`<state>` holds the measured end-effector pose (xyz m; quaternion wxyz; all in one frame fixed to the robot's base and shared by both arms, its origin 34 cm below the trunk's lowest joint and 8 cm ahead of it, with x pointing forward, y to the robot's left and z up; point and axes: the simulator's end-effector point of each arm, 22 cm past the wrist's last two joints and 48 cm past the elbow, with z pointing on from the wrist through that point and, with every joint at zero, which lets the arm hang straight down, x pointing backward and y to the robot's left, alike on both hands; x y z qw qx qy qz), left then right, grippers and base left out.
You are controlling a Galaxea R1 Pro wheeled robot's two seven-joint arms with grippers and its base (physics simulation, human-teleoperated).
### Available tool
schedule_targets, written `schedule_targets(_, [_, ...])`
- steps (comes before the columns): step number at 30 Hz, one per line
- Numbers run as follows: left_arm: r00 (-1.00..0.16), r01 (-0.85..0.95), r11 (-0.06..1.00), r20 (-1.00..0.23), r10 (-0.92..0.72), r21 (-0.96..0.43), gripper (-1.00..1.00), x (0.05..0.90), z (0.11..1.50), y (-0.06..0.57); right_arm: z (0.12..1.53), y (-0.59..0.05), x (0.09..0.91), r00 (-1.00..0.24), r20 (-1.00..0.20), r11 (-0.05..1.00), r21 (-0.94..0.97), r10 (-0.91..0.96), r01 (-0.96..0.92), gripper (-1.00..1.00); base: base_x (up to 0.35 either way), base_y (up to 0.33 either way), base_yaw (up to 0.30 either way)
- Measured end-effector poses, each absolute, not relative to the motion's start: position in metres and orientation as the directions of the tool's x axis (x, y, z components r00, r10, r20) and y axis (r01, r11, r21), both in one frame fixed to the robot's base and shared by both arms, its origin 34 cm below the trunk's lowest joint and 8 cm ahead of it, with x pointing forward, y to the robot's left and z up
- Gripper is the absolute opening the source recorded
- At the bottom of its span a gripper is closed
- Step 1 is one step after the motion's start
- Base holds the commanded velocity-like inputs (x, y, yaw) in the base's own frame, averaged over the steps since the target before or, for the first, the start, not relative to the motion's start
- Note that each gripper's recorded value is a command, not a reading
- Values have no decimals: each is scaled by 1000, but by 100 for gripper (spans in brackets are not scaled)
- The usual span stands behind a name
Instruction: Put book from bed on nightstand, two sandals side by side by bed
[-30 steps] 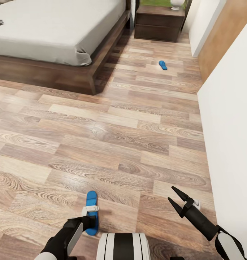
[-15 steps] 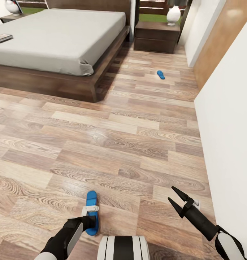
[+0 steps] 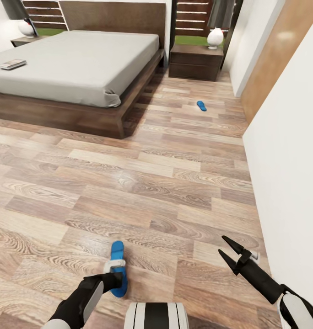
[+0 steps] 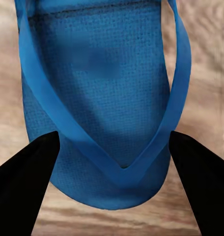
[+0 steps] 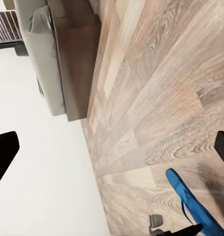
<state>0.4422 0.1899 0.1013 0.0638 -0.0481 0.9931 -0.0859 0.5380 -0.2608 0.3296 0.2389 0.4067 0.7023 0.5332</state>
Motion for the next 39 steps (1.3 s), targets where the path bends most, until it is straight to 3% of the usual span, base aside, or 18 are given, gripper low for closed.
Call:
schedule_targets(8, [-981, -70, 960, -157, -116, -273, -100, 459, 119, 186, 351, -285, 546, -584, 16, 175, 947, 811, 269, 100, 0, 0, 0])
schedule_targets(39, [-946, -48, 951, -291, -142, -305, -100, 511, 178, 189, 415, -284, 562, -584, -61, 176, 974, 810, 143, 100, 0, 0, 0])
